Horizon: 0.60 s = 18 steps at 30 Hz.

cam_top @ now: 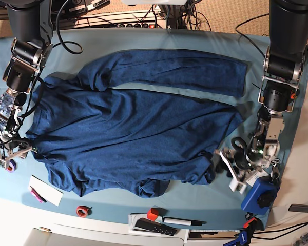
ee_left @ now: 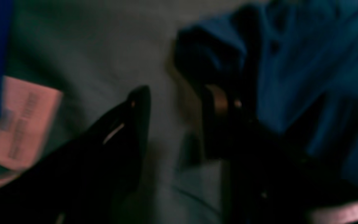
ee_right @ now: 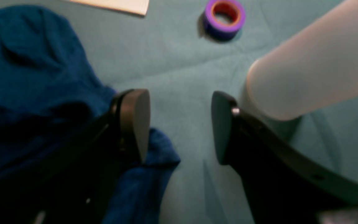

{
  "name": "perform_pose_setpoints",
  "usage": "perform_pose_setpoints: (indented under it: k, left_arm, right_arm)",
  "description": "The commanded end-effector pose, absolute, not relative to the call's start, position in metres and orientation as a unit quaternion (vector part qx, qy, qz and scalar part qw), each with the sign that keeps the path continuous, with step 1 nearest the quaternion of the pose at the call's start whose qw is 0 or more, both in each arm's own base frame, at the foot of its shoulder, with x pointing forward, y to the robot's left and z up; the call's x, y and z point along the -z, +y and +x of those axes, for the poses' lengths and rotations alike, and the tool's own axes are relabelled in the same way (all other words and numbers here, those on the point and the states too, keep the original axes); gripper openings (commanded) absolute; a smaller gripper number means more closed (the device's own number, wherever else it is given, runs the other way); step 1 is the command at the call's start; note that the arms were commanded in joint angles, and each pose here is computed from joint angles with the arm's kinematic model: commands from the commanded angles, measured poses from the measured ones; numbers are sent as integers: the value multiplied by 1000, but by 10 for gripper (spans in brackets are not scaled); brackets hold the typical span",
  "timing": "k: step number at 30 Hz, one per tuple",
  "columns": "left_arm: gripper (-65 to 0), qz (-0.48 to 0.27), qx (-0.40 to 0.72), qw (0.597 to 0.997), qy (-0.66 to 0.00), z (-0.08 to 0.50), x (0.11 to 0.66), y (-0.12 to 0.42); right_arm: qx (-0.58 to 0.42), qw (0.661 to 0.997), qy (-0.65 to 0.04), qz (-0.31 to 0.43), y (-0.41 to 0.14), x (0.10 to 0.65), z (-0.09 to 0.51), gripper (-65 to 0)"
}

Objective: Layout the t-shirt on the table in an organized manner, then fold the t-shirt properly
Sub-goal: 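Pull the shirt side edge outward with the right gripper and release, then move both grippers onto the shirt body and grasp the fabric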

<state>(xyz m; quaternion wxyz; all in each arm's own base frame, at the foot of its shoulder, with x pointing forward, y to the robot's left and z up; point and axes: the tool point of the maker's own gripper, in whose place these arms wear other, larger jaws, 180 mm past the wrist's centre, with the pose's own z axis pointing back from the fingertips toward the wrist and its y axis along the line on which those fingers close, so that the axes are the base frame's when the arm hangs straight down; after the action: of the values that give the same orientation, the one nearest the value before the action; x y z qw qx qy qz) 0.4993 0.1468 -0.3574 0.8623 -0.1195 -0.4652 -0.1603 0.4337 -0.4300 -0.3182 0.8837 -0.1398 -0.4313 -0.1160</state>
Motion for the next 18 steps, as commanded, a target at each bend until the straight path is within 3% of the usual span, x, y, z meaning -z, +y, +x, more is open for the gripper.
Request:
perform_pose_setpoints:
  k: [1, 6, 10, 14, 18]
  left_arm:
    - [-371, -125, 154, 841, -503, 517, 322, 150]
    - [-374, -172, 149, 820, -525, 519, 300, 145]
    - [-391, -123, 89, 833, -533, 529, 307, 165]
    - [-391, -135, 79, 836, -526, 530, 315, 148]
    - [-405, -144, 98, 834, -524, 530, 321, 116]
  right_arm:
    - [117, 867, -463, -143, -441, 287, 444, -337]
    - [78, 867, -491, -33, -399, 277, 456, -337]
    - [-7, 846, -518, 127, -330, 250, 463, -338]
    - [-19, 825, -498, 267, -274, 241, 456, -341]
    - [-26, 823, -471, 315, -237, 254, 455, -341]
